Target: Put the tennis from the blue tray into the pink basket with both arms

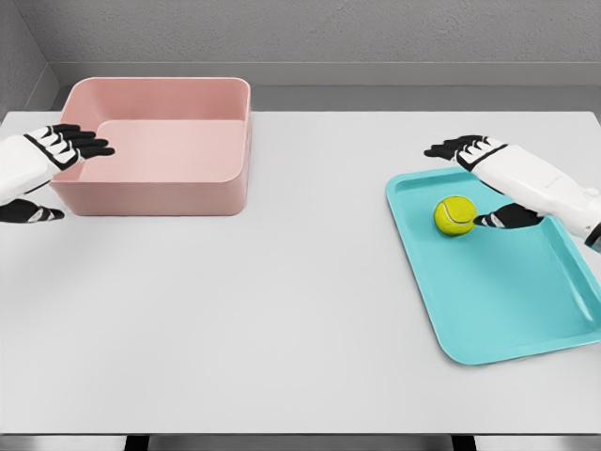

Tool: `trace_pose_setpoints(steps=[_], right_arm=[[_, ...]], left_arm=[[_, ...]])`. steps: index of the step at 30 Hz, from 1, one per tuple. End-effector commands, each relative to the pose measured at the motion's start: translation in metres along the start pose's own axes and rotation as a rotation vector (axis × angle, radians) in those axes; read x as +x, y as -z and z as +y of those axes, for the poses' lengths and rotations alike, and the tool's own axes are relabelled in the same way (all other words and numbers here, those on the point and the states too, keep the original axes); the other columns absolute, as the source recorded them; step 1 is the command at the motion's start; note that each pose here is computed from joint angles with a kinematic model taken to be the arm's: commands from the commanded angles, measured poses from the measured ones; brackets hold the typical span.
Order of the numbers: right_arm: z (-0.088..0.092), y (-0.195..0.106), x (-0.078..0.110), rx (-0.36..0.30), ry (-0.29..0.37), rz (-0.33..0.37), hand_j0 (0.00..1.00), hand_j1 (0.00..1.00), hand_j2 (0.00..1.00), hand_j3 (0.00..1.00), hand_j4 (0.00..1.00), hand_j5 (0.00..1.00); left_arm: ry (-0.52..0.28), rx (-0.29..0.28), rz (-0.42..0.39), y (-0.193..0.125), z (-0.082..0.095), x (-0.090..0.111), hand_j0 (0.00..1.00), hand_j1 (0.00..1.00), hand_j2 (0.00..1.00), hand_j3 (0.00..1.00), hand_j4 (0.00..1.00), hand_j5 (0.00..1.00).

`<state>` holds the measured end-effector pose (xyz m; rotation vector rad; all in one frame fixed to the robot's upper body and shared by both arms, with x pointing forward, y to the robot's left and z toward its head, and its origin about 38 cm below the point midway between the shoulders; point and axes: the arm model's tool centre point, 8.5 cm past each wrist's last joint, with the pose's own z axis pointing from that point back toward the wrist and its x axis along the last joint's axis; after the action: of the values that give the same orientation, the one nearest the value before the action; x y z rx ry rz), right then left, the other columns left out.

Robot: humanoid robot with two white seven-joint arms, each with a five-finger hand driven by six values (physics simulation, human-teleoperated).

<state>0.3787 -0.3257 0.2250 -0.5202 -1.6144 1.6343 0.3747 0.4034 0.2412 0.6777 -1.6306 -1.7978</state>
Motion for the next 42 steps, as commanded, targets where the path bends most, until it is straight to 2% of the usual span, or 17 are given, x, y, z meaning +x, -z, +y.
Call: trace_pose_setpoints(steps=[1, 5, 6, 8, 12, 14, 15, 16, 18, 22, 26, 30, 38, 42], right_arm=[[-0.001, 0.000, 0.000, 0.000, 0.000, 0.001, 1.00, 1.00, 1.00, 1.00, 1.00, 1.00], [0.002, -0.002, -0.006, 0.019, 0.007, 0.040, 1.00, 1.00, 1.00, 1.00, 1.00, 1.00], [0.005, -0.002, -0.012, 0.045, 0.014, 0.097, 1.00, 1.00, 1.00, 1.00, 1.00, 1.00], [0.017, -0.002, -0.020, 0.193, 0.038, 0.189, 1.00, 1.00, 1.00, 1.00, 1.00, 1.00], [0.023, -0.006, -0.040, 0.234, 0.077, 0.345, 1.00, 1.00, 1.00, 1.00, 1.00, 1.00], [0.017, -0.004, -0.041, 0.220, 0.071, 0.346, 1.00, 1.00, 1.00, 1.00, 1.00, 1.00], [0.021, 0.001, -0.038, 0.234, 0.076, 0.338, 1.00, 1.00, 1.00, 1.00, 1.00, 1.00], [0.025, 0.006, -0.040, 0.306, 0.091, 0.351, 1.00, 1.00, 1.00, 1.00, 1.00, 1.00], [0.028, 0.030, -0.034, 0.396, 0.098, 0.347, 1.00, 1.00, 1.00, 1.00, 1.00, 1.00], [0.034, 0.037, -0.032, 0.465, 0.116, 0.335, 1.00, 1.00, 1.00, 1.00, 1.00, 1.00], [0.025, 0.041, -0.035, 0.477, 0.108, 0.341, 1.00, 1.00, 1.00, 1.00, 1.00, 1.00], [0.035, 0.061, -0.034, 0.523, 0.109, 0.328, 1.00, 1.00, 1.00, 1.00, 1.00, 1.00], [0.030, 0.061, -0.042, 0.514, 0.118, 0.377, 1.00, 1.00, 1.00, 1.00, 1.00, 1.00], [0.032, 0.074, -0.040, 0.524, 0.113, 0.366, 1.00, 1.00, 1.00, 1.00, 1.00, 1.00]], left_arm=[[0.002, 0.001, -0.002, 0.000, 0.002, 0.000, 1.00, 1.00, 1.00, 1.00, 1.00, 1.00], [0.010, -0.004, -0.018, 0.002, 0.001, 0.005, 1.00, 1.00, 1.00, 1.00, 1.00, 1.00], [0.015, -0.006, -0.022, 0.003, 0.001, 0.007, 1.00, 1.00, 1.00, 1.00, 1.00, 1.00], [0.016, -0.006, -0.027, 0.003, 0.001, 0.008, 1.00, 1.00, 1.00, 1.00, 1.00, 1.00], [0.025, -0.010, -0.029, 0.004, 0.001, 0.009, 1.00, 1.00, 1.00, 1.00, 1.00, 1.00], [0.027, -0.012, -0.031, 0.004, 0.001, 0.009, 1.00, 1.00, 1.00, 1.00, 1.00, 1.00], [0.027, -0.012, -0.031, 0.004, 0.001, 0.009, 1.00, 1.00, 1.00, 1.00, 1.00, 1.00], [0.027, -0.012, -0.031, 0.004, 0.001, 0.009, 1.00, 1.00, 1.00, 1.00, 1.00, 1.00], [0.027, -0.012, -0.031, 0.004, 0.001, 0.009, 1.00, 1.00, 1.00, 1.00, 1.00, 1.00], [0.032, -0.013, -0.031, 0.004, 0.001, 0.009, 1.00, 1.00, 1.00, 1.00, 1.00, 1.00], [0.033, -0.014, -0.030, 0.004, 0.001, 0.009, 1.00, 1.00, 1.00, 1.00, 1.00, 1.00], [0.039, -0.017, -0.029, 0.004, 0.001, 0.009, 1.00, 1.00, 1.00, 1.00, 1.00, 1.00], [0.037, -0.022, -0.027, 0.004, 0.000, 0.008, 1.00, 1.00, 1.00, 1.00, 1.00, 1.00], [0.039, -0.022, -0.024, 0.003, 0.001, 0.007, 1.00, 1.00, 1.00, 1.00, 1.00, 1.00]])
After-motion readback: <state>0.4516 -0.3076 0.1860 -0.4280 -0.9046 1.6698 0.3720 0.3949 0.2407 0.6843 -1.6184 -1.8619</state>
